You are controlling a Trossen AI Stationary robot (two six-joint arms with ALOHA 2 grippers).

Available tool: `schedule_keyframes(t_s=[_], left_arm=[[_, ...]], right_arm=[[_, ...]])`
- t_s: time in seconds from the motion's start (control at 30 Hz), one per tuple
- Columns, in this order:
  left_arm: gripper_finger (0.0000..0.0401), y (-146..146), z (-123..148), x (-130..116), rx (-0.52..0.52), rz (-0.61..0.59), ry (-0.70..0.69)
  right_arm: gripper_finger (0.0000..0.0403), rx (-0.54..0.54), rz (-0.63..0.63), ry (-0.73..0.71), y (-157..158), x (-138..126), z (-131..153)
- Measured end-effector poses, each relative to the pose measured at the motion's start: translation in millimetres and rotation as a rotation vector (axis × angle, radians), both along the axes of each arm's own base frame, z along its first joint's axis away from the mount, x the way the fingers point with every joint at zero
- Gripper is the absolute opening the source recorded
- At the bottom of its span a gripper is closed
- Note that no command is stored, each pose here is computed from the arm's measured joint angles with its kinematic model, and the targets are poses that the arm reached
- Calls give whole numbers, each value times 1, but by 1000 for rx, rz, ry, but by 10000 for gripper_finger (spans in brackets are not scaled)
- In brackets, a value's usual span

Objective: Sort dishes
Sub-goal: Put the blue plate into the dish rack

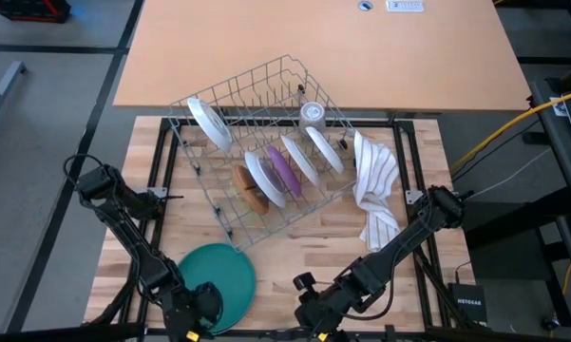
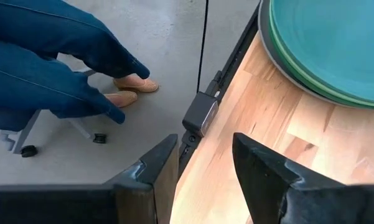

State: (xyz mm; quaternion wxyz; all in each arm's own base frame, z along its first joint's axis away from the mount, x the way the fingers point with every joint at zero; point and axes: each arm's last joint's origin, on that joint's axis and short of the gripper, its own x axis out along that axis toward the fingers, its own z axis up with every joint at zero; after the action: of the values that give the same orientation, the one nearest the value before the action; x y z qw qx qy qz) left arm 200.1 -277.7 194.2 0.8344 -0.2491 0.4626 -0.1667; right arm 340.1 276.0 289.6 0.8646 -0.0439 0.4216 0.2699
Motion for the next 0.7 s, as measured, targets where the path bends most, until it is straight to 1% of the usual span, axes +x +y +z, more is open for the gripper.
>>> schedule_keyframes(t_s=[0.17,0.4,0.57,0.7], left_arm=[[215,0,-3,-5,81,-79,-23],[215,5,-8,-8,182,-137,-14],[214,3,-8,-10,186,-154,-21],[214,-3,-7,-18,180,-182,-28]], right_arm=[[156,-15,-48,-12,-1,1,0],[156,-24,-105,-21,-2,2,0],[156,-27,-135,-26,-3,2,0],[156,-27,-137,-26,-3,2,0]])
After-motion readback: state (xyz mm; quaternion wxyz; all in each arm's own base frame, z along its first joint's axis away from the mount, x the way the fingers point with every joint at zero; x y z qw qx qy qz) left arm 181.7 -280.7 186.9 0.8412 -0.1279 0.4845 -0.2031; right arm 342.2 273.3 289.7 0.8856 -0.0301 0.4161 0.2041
